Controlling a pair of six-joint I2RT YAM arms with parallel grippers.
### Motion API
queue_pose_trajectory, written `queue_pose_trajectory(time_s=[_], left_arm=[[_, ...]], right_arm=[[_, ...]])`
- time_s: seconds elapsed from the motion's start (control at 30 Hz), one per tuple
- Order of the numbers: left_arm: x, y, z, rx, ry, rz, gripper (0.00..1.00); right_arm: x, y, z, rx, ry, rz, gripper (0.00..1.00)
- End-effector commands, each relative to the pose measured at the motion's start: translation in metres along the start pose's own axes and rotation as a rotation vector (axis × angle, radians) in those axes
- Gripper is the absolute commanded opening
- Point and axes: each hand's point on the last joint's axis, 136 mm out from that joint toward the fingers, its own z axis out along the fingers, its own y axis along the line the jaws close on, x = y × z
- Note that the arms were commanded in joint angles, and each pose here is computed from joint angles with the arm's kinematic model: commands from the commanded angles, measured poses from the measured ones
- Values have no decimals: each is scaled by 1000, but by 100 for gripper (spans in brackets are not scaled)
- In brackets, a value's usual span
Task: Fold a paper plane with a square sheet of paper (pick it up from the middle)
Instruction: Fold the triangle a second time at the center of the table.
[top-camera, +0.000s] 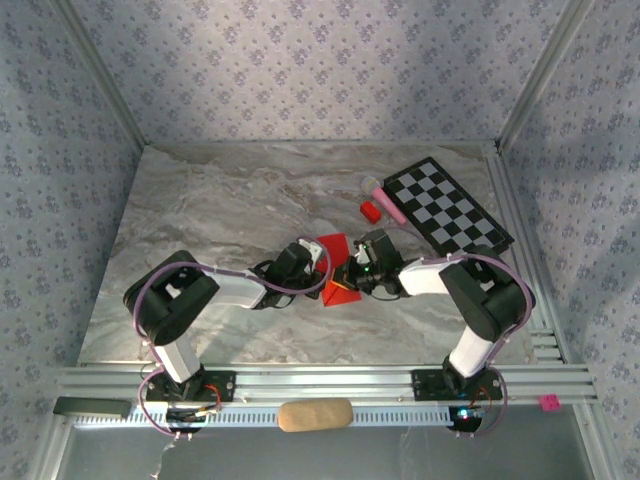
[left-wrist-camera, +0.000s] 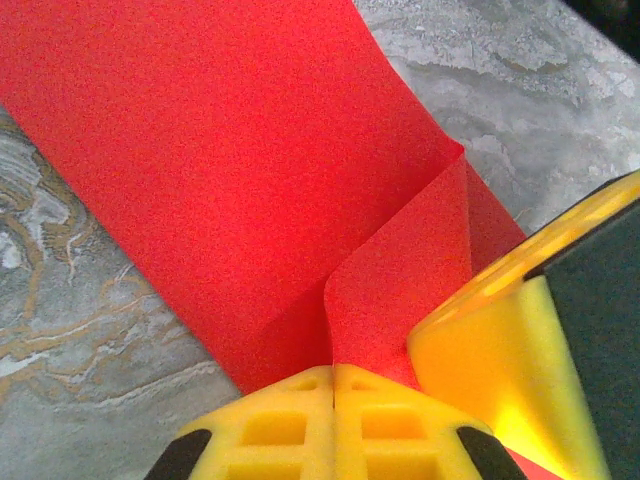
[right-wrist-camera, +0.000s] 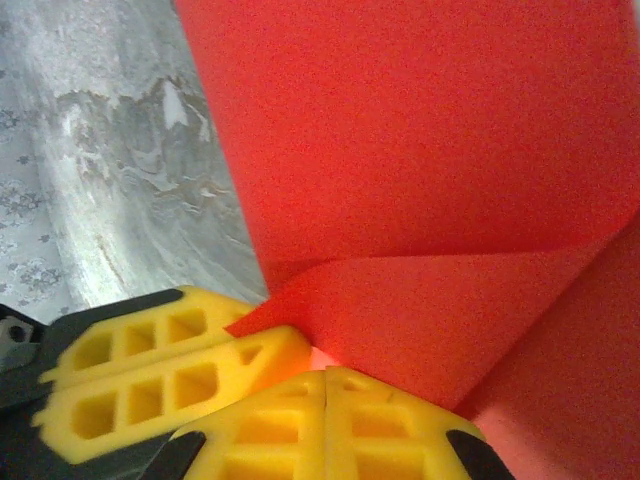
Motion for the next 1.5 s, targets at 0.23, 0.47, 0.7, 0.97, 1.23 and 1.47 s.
queue_pose_trajectory(time_s=[0.23,0.47,0.7,0.97,1.23,1.47], left_arm=[[21,12,6,-40,82,-4,0],[20,12,5,-42,84,-1,0],[20,11,5,-42,88,1,0],[22,12,5,-47,99,7,0],[24,14,6,-55,116,12,0],[26,14,6,-56,125,13,0]], right_arm=[[-1,1,-4,-18,-12,16,0],[-24,18,-18,-36,-57,-21,0],[-27,-4,-5,38,-41,14,0],[-21,-48,-1,159,-63,75,0],[-37,-33,-10,135,-95,50,1],[-39,-60,-8,170,-145,126,1]])
